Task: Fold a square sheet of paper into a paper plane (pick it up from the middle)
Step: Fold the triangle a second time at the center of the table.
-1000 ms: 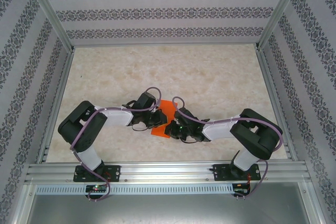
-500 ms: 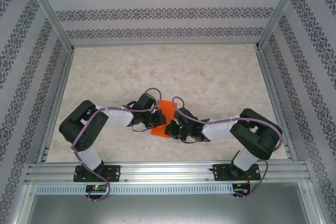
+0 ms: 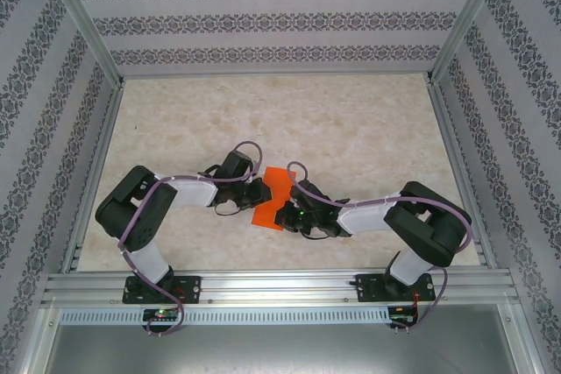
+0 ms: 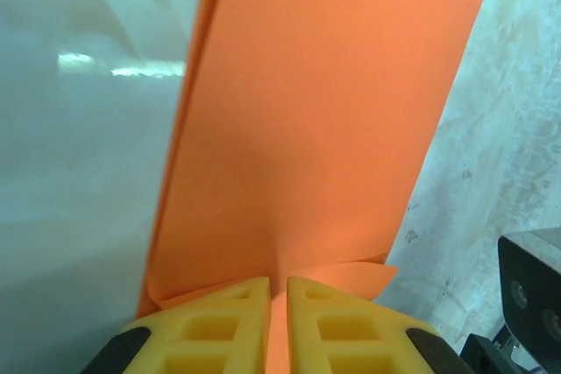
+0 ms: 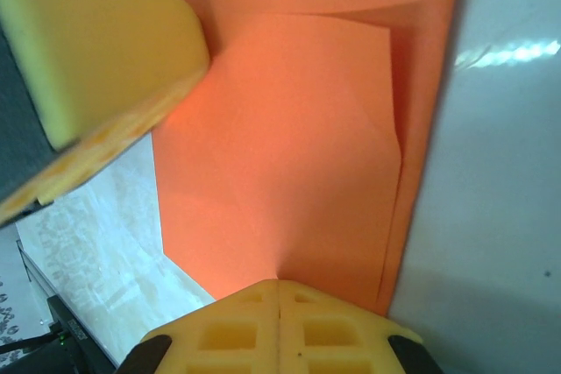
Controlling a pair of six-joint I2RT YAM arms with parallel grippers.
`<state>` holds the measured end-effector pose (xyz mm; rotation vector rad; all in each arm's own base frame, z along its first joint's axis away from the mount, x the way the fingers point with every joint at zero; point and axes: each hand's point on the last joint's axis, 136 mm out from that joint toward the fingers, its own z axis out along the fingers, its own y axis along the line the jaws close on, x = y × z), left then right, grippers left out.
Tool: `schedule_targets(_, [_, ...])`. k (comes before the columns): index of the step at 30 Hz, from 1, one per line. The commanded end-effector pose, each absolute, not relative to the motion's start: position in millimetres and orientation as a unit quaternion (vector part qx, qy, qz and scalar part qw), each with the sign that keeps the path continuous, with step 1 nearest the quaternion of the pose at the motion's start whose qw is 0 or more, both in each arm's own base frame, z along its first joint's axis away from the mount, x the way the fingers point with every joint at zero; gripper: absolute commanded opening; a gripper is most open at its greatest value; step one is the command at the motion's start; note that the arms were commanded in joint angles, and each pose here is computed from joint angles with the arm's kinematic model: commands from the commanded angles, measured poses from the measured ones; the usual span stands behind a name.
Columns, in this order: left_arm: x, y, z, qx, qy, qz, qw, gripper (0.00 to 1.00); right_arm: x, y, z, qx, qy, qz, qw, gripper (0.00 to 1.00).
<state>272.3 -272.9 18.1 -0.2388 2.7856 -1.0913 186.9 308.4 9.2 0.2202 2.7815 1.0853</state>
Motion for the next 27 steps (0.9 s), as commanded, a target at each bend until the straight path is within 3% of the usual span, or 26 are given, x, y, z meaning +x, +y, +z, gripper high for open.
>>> schedule_targets(1, [296, -240, 6, -0.106, 0.936, -0.315, 0.113, 0.17, 147, 260, -43, 0.090, 0.966, 0.241, 0.008, 0.00])
schedule_targets(9, [310, -224, 5, -0.121, 0.935, -0.312, 0.116, 0.17, 147, 262, -43, 0.086, 0.966, 0.243, 0.007, 0.00])
schedule_targets(16, [318, -232, 41, -0.100, 0.923, -0.348, 0.128, 0.20, 150, 267, -40, 0.083, 0.965, 0.249, 0.009, 0.01])
schedule_targets(21, [305, -247, 76, -0.073, 0.907, -0.394, 0.133, 0.22, 153, 270, -37, 0.080, 0.964, 0.253, 0.013, 0.01])
schedule_targets(27, [278, -274, 82, -0.028, 0.900, -0.422, 0.108, 0.22, 153, 270, -37, 0.081, 0.964, 0.253, 0.015, 0.01])
